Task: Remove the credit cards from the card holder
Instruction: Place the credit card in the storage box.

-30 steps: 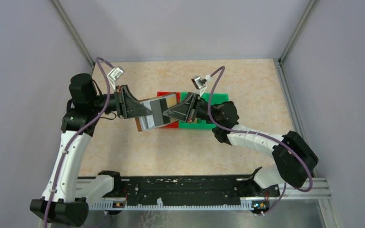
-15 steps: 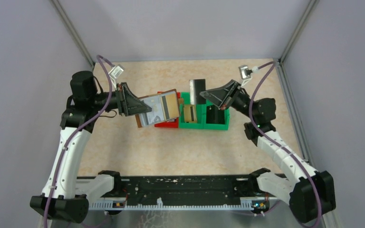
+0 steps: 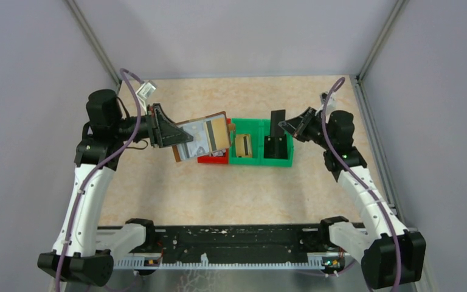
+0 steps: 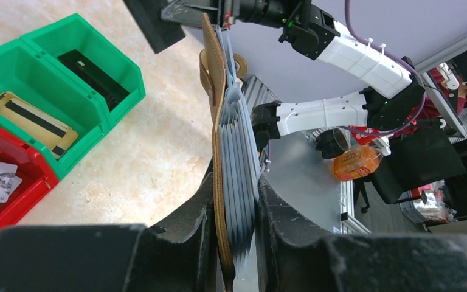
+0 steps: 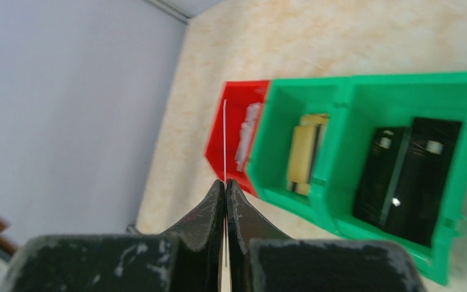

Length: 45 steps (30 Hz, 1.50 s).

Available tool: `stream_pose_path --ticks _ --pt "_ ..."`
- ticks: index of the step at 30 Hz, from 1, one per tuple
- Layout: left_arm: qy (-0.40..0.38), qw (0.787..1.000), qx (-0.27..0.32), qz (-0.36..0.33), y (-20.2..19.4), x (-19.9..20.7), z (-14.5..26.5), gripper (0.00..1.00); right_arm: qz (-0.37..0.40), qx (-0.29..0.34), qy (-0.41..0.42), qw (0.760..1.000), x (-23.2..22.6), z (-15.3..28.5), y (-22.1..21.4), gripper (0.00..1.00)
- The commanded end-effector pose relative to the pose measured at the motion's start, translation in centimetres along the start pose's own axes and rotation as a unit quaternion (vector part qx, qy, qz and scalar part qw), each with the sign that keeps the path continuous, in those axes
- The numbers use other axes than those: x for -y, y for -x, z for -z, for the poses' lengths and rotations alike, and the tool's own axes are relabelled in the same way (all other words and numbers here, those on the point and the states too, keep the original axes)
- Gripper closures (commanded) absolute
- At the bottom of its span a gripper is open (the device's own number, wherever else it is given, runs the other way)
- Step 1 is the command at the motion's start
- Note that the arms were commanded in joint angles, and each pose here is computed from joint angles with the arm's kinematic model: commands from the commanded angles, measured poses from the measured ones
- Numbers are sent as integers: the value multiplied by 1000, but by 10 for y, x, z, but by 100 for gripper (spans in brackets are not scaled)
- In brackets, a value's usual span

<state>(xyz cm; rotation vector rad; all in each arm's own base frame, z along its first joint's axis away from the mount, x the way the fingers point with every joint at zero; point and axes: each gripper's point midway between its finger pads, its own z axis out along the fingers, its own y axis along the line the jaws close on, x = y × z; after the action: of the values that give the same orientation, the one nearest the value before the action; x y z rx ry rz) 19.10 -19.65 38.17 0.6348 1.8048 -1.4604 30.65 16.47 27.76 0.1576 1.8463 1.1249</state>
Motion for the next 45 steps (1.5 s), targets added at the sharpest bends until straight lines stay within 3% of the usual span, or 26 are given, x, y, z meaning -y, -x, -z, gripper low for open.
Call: stream_pose_path --ticks 1,18,24,31,37,45 --pt "-16 999 11 -38 11 20 4 100 38 9 -111 993 48 -1 5 100" --pt "-20 998 19 -55 7 30 8 100 59 -64 -216 972 128 -62 -52 100" --pt "-30 998 16 -44 7 33 8 100 59 -72 -190 977 131 -86 -65 100" --pt "-53 997 14 -53 6 45 10 100 57 -56 -176 981 119 -92 -53 70" --pt "-74 996 22 -35 10 54 11 100 108 2 -158 982 71 -79 -16 58" --pt "-53 996 62 -38 25 52 9 100 90 93 21 991 -46 -32 0 35"
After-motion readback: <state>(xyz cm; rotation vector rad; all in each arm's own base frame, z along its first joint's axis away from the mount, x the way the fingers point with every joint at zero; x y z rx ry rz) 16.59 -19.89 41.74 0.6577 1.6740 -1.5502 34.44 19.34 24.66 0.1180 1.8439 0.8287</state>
